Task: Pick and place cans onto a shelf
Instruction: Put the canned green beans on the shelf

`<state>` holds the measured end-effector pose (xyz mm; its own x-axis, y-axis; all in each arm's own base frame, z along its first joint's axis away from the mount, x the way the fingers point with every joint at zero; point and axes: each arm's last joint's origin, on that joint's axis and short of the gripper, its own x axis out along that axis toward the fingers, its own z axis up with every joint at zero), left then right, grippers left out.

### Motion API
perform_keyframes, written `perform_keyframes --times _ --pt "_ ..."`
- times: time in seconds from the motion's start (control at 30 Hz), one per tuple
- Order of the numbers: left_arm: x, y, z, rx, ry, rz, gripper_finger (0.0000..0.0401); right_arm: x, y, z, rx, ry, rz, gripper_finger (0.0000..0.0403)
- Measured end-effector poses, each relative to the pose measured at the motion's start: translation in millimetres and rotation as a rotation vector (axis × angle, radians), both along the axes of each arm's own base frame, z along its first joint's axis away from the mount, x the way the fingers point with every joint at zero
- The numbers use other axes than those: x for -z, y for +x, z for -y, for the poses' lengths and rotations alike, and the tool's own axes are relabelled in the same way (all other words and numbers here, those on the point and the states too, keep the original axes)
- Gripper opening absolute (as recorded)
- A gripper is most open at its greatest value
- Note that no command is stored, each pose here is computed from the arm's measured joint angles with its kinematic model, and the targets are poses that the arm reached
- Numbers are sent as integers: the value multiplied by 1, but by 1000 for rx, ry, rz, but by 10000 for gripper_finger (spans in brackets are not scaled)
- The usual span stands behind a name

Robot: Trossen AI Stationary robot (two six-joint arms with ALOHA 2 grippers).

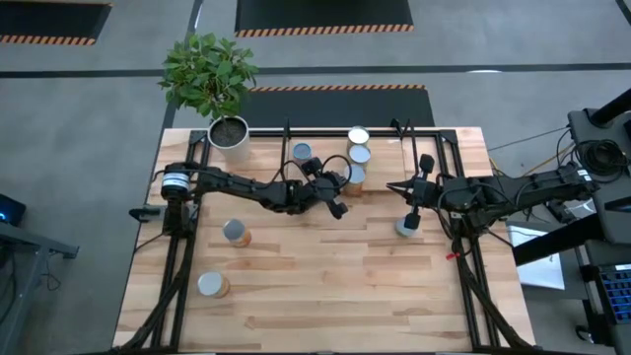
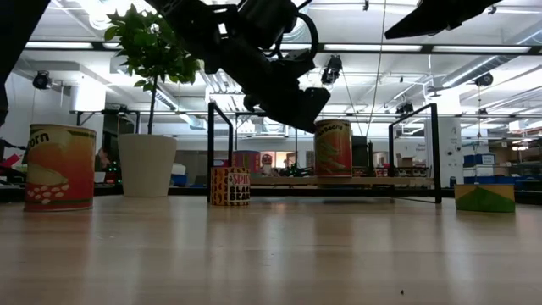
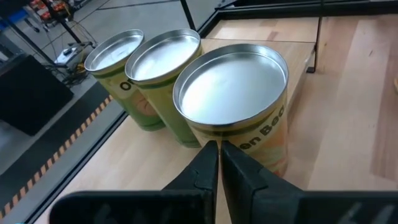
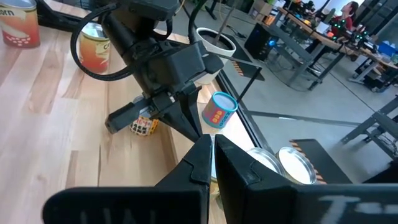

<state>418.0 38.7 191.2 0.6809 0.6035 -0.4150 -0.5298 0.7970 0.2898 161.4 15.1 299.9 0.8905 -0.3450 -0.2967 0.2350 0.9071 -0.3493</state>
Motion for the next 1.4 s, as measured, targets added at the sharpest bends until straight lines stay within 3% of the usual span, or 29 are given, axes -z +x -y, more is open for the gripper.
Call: perform_keyframes --times 0.87,1.13,1.4 --pt "-4 6 0 -22 -73 158 0 0 0 0 1 0 0 9" --pt "-2 5 8 41 25 50 0 1 0 0 2 -1 -14 9" --pt "12 8 2 18 9 36 0 1 0 0 2 -1 -13 9"
